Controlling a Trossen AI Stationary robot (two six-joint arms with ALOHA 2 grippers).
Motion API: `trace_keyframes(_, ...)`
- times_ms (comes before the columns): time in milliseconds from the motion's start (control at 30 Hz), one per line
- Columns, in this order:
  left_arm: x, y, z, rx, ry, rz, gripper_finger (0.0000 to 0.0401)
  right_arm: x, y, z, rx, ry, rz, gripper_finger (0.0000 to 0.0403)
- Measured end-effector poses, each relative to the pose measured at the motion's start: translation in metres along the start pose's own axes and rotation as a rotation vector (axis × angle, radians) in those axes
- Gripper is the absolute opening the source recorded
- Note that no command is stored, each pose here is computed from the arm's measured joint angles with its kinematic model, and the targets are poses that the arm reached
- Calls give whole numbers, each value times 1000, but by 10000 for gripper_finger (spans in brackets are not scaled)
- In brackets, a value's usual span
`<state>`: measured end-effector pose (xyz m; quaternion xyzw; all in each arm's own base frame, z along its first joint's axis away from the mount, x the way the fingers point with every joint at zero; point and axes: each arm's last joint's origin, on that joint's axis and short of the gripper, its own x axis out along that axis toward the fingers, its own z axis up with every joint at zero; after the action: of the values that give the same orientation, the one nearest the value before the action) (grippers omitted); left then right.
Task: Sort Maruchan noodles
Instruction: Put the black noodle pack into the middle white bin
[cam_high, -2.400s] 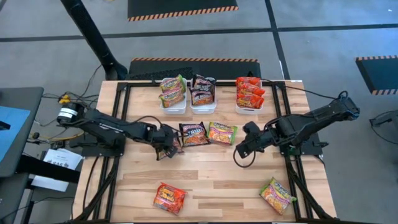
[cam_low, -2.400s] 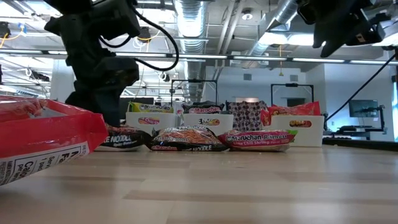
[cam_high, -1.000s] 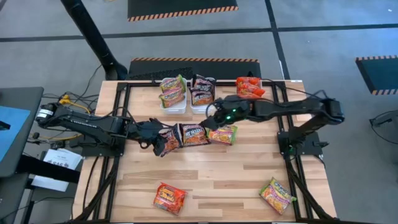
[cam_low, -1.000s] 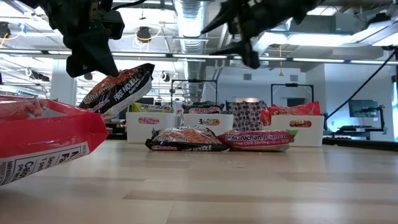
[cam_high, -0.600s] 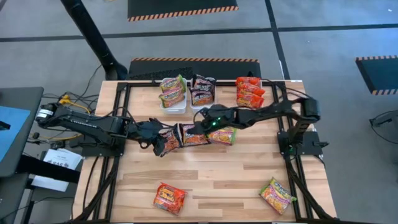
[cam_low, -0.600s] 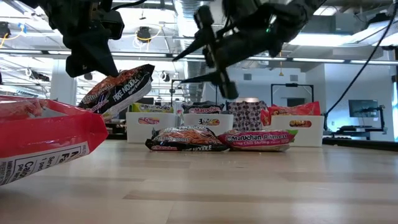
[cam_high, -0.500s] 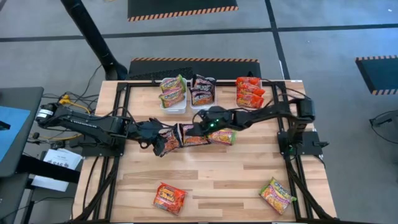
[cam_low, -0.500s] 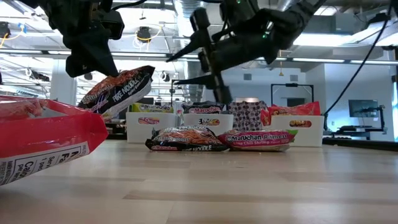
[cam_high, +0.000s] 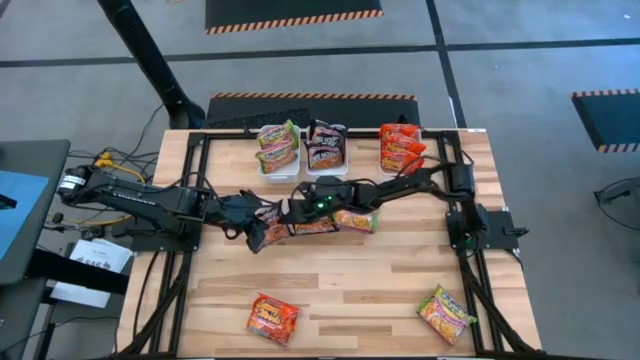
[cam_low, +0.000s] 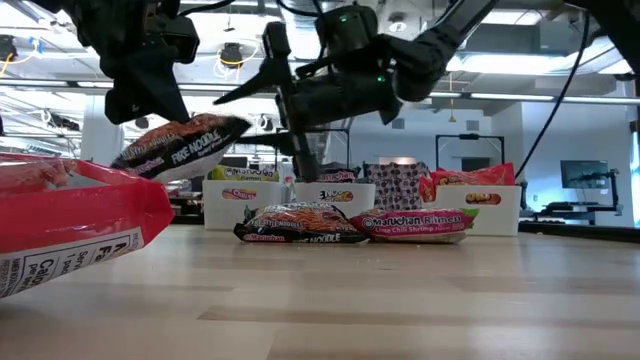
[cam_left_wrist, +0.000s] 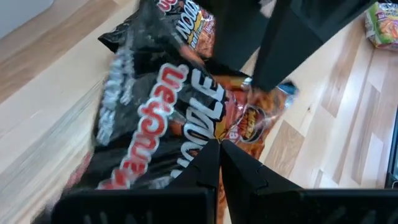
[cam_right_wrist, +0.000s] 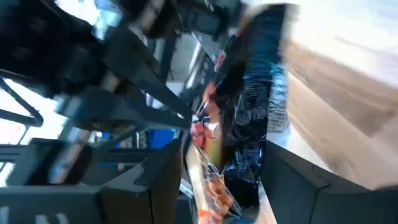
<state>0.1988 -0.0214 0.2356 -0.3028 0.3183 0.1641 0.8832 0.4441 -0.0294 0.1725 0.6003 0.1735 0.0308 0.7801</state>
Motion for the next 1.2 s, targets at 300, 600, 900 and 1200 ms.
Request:
trace_keyframes(300, 0, 0, 1, -2, -29, 20, 0, 9, 8, 4, -18, 41, -108, 223)
trace_keyframes(600, 0, 0, 4, -26, -73, 28, 0, 12, 14, 1, -38, 43, -154, 93)
trace_keyframes(900, 0, 2, 0, -19, 3, 30, 0, 11, 13, 0, -100, 125, -131, 28)
trace_keyframes(1200, 1, 5, -5, -87, 77, 40, 26, 11, 15, -7, -27, 273, -81, 174)
